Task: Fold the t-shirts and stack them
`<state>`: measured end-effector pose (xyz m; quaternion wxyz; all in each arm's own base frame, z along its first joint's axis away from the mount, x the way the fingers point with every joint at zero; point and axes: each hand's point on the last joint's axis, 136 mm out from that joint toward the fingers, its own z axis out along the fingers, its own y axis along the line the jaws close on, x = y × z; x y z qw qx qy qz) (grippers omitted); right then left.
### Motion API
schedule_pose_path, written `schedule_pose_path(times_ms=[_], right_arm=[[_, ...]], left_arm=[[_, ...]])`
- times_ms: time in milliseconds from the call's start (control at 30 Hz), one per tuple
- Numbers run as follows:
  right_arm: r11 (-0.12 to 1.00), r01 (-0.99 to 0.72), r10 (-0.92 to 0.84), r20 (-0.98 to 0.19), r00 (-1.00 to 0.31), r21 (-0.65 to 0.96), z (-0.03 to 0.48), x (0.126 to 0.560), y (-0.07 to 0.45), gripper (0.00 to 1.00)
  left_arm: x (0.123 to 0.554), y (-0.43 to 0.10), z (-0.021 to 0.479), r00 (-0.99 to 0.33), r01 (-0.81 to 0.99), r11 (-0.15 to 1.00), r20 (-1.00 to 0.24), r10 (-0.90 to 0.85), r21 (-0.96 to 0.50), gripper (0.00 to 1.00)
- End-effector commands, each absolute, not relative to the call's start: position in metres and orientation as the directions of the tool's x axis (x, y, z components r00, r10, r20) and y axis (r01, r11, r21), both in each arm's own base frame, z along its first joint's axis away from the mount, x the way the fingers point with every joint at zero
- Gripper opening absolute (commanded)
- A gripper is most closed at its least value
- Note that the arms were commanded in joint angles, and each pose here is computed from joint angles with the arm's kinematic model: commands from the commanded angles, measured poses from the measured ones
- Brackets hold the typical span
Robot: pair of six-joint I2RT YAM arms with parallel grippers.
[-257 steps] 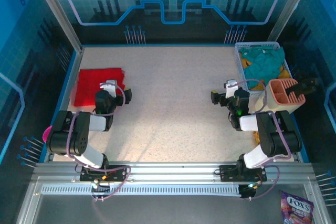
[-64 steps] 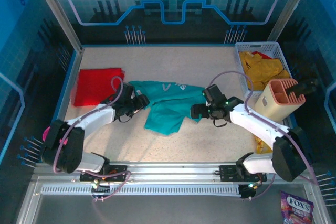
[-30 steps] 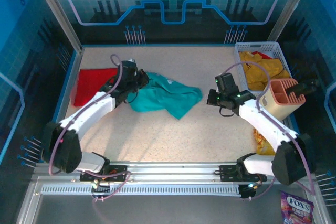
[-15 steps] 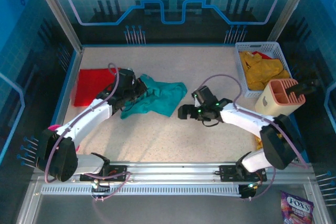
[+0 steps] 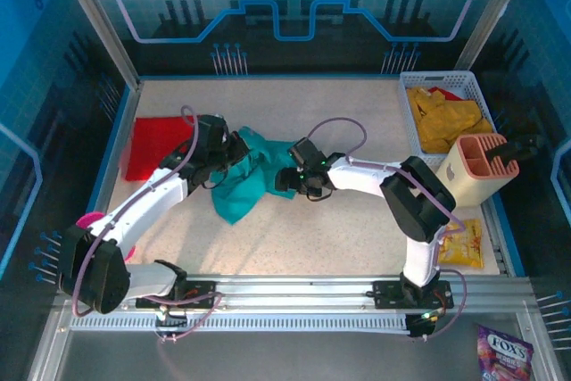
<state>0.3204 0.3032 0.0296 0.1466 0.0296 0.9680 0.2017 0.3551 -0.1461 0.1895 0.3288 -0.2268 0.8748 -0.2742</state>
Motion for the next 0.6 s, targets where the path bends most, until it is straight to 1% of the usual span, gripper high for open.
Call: schedule_pose_path(times_ms=[0,33,67,100,133,167,200,300,400,467,567], right_arm=[[0.914,0.009,0.136,-0.286,-0.948,0.405,0.011,0.336,0.319,0.61],[0.917,0.009,0.132,-0.282,-0.95,0.399,0.009,0.336,0.319,0.48],[0.922,0.01,0.129,-0.284,-0.95,0.386,0.008,0.336,0.317,0.32],[0.928,0.01,0.125,-0.287,-0.95,0.373,0.009,0.336,0.313,0.22],[0.935,0.005,0.119,-0.3,-0.946,0.355,0.014,0.335,0.307,0.14],[0.939,-0.005,0.111,-0.317,-0.942,0.343,0.02,0.335,0.3,0.04],[0.942,-0.02,0.096,-0.326,-0.941,0.334,0.027,0.333,0.294,0.0],[0.952,-0.11,0.014,-0.398,-0.917,0.286,0.069,0.33,0.265,0.0],[0.965,-0.147,-0.036,-0.449,-0.893,0.216,0.111,0.33,0.215,0.0],[0.969,-0.129,-0.017,-0.464,-0.886,0.211,0.137,0.332,0.175,0.0],[0.963,-0.095,0.045,-0.497,-0.867,0.252,0.163,0.34,0.133,0.0]], left_arm=[[0.353,-0.146,0.226,-0.659,-0.15,0.76,-0.51,-0.554,-0.632,0.0],[0.352,-0.145,0.231,-0.657,-0.14,0.763,-0.517,-0.549,-0.632,0.0],[0.35,-0.144,0.235,-0.656,-0.136,0.767,-0.523,-0.543,-0.627,0.0],[0.349,-0.143,0.24,-0.654,-0.131,0.772,-0.531,-0.539,-0.622,0.0],[0.348,-0.141,0.245,-0.652,-0.128,0.781,-0.541,-0.531,-0.612,0.0],[0.345,-0.138,0.25,-0.65,-0.125,0.788,-0.55,-0.524,-0.603,0.0],[0.343,-0.137,0.255,-0.65,-0.12,0.793,-0.557,-0.517,-0.597,0.0],[0.334,-0.129,0.27,-0.635,-0.107,0.806,-0.584,-0.506,-0.583,0.0],[0.326,-0.12,0.276,-0.63,-0.111,0.818,-0.597,-0.497,-0.564,0.0],[0.323,-0.115,0.271,-0.629,-0.124,0.819,-0.594,-0.501,-0.56,0.0],[0.325,-0.11,0.255,-0.63,-0.156,0.807,-0.572,-0.525,-0.57,0.0]])
